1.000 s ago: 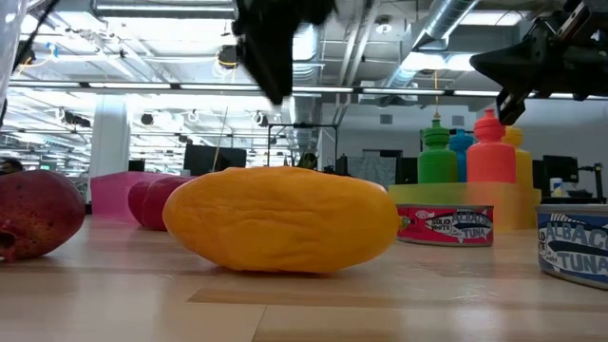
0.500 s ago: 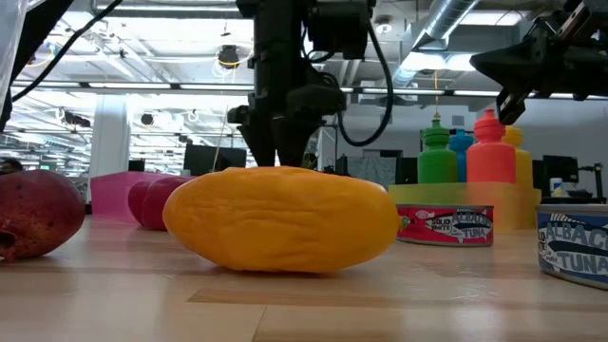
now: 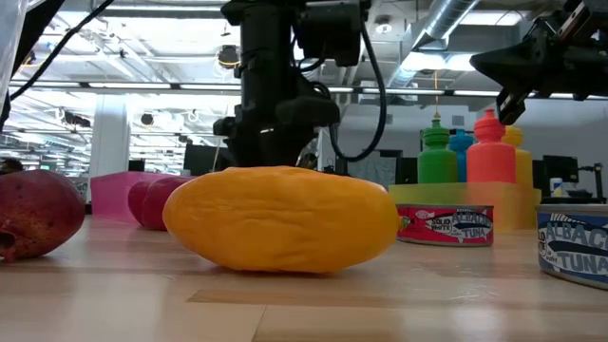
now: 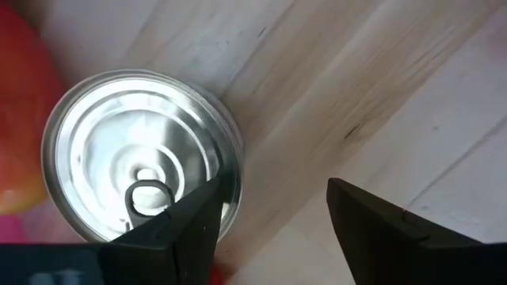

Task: Pick & Place Food Item
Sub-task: Put the blue pink tuna can into the pink bin

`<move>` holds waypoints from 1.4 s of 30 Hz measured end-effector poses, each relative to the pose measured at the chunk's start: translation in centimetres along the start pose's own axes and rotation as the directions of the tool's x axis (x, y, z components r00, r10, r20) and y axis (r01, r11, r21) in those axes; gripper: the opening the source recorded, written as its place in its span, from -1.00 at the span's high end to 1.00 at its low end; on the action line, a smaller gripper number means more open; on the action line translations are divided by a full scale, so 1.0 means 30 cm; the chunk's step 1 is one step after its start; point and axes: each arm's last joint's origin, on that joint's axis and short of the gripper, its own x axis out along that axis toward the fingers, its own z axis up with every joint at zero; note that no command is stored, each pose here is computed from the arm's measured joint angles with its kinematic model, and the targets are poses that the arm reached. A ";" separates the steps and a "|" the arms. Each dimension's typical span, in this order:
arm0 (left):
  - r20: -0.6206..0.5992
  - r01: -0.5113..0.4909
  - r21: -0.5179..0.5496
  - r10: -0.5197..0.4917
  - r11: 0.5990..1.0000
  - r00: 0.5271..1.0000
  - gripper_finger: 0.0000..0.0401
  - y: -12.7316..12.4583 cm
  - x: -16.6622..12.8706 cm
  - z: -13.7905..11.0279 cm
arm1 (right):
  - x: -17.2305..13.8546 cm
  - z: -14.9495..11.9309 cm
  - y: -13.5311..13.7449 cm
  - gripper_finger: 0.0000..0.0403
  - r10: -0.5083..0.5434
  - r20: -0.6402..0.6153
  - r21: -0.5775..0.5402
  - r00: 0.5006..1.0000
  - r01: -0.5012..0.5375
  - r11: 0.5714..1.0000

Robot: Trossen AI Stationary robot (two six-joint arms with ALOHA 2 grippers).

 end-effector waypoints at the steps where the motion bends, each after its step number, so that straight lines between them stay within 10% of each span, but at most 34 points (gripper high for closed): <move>1: -0.002 -0.006 -0.002 0.006 1.000 1.000 -0.10 0.002 0.004 -0.003 | 0.000 0.000 0.000 1.00 0.000 0.000 0.000 1.000 0.000 1.000; 7: -0.020 -0.007 0.026 0.008 1.000 1.000 0.04 0.005 0.012 -0.007 | 0.000 0.000 0.000 1.00 0.000 0.000 0.000 1.000 0.000 1.000; 15: -0.064 0.010 0.092 -0.004 0.996 0.998 0.92 0.013 0.018 -0.009 | 0.000 0.000 0.000 1.00 0.000 0.000 0.000 1.000 0.000 1.000; 42: 0.111 0.109 0.083 -0.117 0.991 0.987 1.00 0.065 -0.228 -0.028 | 0.000 0.000 0.000 1.00 0.000 0.000 0.000 1.000 0.000 1.000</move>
